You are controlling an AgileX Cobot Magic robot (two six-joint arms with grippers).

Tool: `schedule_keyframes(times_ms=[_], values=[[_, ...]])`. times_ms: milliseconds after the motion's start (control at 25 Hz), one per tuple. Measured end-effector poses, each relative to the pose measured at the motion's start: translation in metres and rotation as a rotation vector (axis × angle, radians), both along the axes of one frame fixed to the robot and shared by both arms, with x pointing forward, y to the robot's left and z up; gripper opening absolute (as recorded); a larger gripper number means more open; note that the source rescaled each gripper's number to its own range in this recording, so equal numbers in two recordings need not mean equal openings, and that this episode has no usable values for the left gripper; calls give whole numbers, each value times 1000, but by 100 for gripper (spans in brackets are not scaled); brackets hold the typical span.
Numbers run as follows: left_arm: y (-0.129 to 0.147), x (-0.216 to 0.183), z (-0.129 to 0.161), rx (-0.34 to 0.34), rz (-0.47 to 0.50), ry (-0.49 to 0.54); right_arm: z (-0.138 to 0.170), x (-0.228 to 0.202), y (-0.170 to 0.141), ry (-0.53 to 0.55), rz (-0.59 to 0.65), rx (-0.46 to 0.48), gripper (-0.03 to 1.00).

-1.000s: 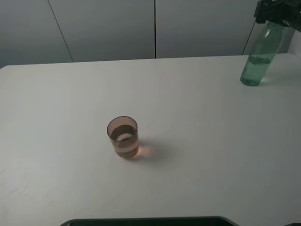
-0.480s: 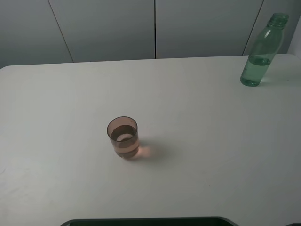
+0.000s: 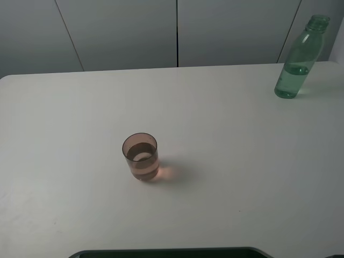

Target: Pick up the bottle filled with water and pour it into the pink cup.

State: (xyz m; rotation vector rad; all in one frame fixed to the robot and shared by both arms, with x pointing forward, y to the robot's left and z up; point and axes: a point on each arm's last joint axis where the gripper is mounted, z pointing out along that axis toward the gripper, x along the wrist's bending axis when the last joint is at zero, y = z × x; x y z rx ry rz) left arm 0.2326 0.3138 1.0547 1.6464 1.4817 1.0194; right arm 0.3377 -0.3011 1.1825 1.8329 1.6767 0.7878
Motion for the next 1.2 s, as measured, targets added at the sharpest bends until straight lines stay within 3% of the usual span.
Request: schedule_keyframes(times_ms=[240, 440, 760, 1200], values=[[0, 0, 0, 0, 0, 0, -13, -59, 5, -130, -1, -9, 100], [0, 0, 0, 0, 0, 0, -47, -88, 7, -167, 0, -17, 100], [0, 0, 0, 0, 0, 0, -94, -122, 7, -328, -20, -57, 100], [0, 0, 0, 0, 0, 0, -130, -108, 4, -246, -3, -67, 100]])
